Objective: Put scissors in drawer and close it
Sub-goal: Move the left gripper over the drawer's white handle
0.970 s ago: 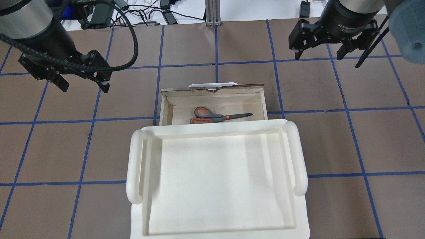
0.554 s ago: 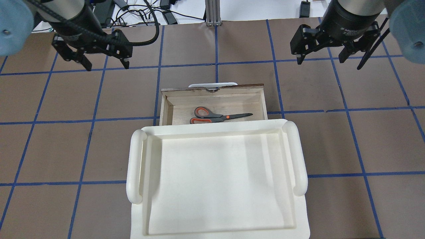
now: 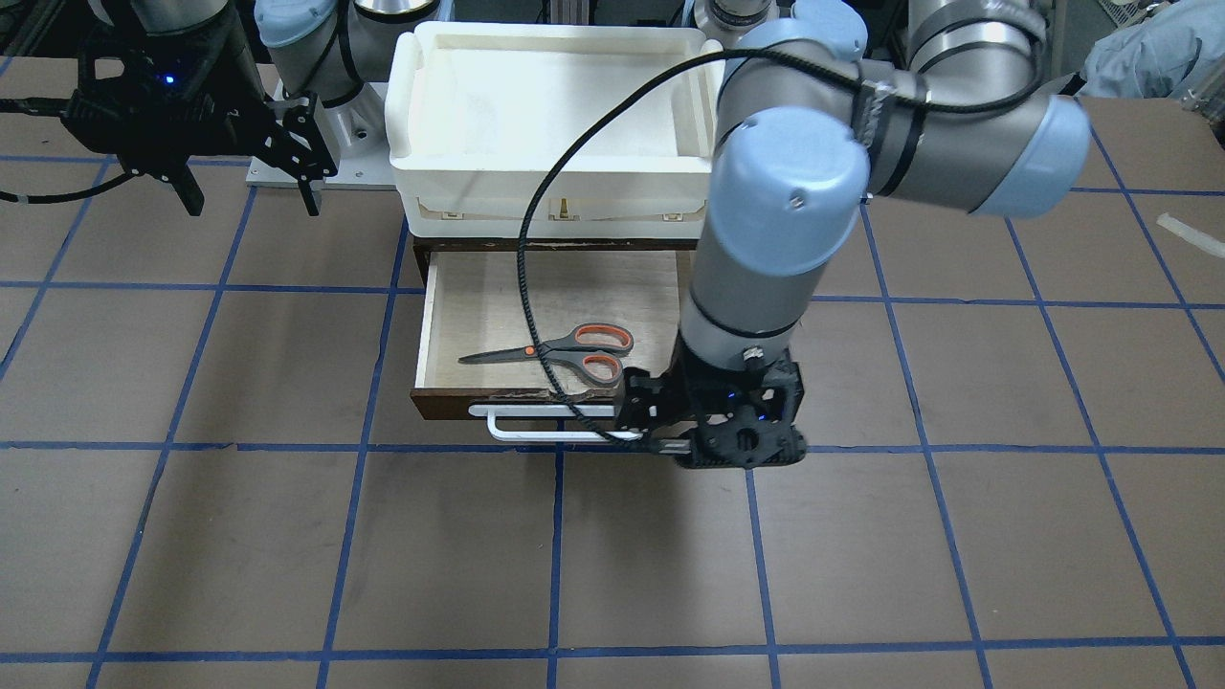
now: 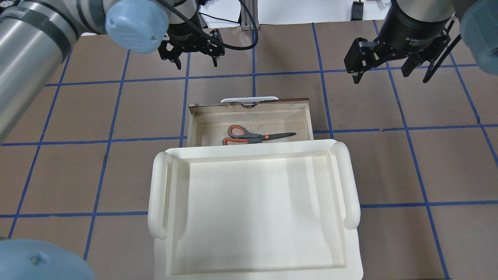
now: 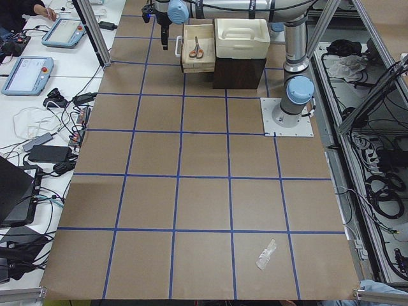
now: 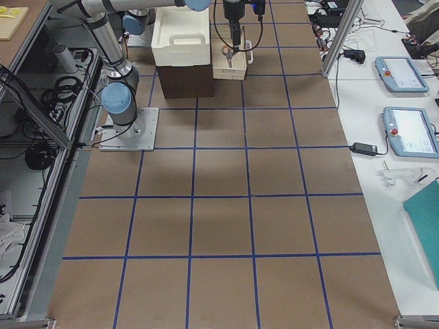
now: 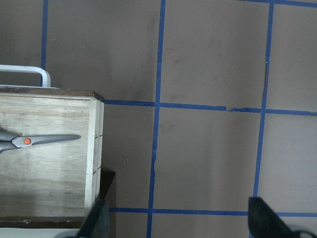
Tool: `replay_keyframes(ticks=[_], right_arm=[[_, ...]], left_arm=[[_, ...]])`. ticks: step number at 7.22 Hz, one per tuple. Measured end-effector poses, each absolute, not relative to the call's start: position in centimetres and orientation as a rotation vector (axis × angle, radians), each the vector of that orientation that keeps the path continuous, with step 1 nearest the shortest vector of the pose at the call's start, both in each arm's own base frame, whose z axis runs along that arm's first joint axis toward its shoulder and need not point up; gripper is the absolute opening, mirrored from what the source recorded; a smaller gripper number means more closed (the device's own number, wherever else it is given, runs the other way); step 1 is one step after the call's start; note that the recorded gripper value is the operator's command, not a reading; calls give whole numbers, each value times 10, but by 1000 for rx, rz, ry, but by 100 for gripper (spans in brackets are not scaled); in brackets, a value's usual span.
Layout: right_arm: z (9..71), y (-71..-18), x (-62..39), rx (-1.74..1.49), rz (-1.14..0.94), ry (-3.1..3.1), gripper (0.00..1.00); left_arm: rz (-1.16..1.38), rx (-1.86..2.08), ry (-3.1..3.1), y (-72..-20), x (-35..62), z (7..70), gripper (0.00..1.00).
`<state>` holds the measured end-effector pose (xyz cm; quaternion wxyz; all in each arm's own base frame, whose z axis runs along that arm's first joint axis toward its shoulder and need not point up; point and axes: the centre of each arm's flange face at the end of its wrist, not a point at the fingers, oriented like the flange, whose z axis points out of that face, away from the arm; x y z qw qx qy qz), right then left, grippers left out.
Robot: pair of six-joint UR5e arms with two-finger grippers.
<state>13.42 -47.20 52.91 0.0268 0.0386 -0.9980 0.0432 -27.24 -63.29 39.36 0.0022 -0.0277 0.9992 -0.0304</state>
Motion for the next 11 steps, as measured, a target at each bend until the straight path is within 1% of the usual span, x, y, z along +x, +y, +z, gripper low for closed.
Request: replay_keyframes(ticks=[2, 5, 8, 11], right_arm=[[529, -472, 134, 129, 134, -3083, 100], [529, -472, 137, 140, 139, -3127, 100], [533, -471, 136, 122, 154, -3152, 100], [533, -471, 134, 117, 158, -3145, 100]], left_arm=[[-49, -164, 3127, -645, -321, 349, 100], [65, -226, 3120, -649, -345, 299, 100], [194, -206, 3097, -642, -355, 272, 100], [291, -188, 3065, -630, -356, 273, 100]])
